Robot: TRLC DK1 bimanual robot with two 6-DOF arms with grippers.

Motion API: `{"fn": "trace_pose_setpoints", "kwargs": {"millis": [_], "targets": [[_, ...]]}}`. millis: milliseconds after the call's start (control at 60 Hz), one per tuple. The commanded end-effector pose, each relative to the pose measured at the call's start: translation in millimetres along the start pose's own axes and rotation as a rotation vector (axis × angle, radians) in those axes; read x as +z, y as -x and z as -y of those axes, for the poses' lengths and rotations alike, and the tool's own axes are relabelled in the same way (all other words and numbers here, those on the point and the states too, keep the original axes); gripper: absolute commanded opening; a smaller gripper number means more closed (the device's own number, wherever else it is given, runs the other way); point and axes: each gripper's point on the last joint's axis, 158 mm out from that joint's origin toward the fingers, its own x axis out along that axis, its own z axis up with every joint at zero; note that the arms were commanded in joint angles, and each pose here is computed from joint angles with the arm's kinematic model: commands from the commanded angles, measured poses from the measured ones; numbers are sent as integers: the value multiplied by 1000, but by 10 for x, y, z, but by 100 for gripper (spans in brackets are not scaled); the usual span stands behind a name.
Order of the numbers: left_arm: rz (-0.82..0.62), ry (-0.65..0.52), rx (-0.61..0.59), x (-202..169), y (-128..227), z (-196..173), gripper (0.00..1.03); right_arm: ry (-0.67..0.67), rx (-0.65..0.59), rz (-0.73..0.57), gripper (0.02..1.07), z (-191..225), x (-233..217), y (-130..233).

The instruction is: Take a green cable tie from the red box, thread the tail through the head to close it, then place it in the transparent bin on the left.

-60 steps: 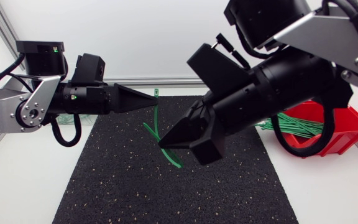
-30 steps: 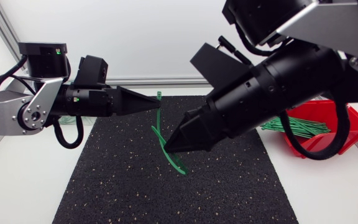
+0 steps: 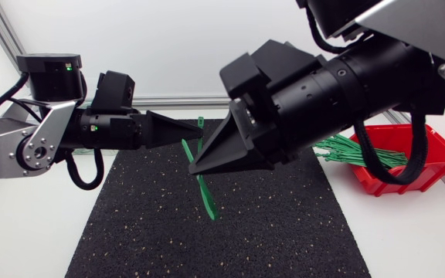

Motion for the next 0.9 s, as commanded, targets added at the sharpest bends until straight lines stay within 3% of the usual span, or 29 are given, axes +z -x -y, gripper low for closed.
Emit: {"fn": "trace_pose_setpoints", "kwargs": {"millis": [0,200,550,633,883], "targets": [[2,23,-5,-65,2,45,3,-105,37,33,7,-14,93,44],[34,41,-15,-12,20,103,3,-278,85,-46,7,-8,45,-42],[75,50,-39,103,14,419,3,-346,124,22,7,-123,220,145],[78,56,-36,82,24,431,3,-438,132,5,7,-97,169,145],[107,52,-15,67,44,479,3,-549,216,59,7,-237,191,252]]}}
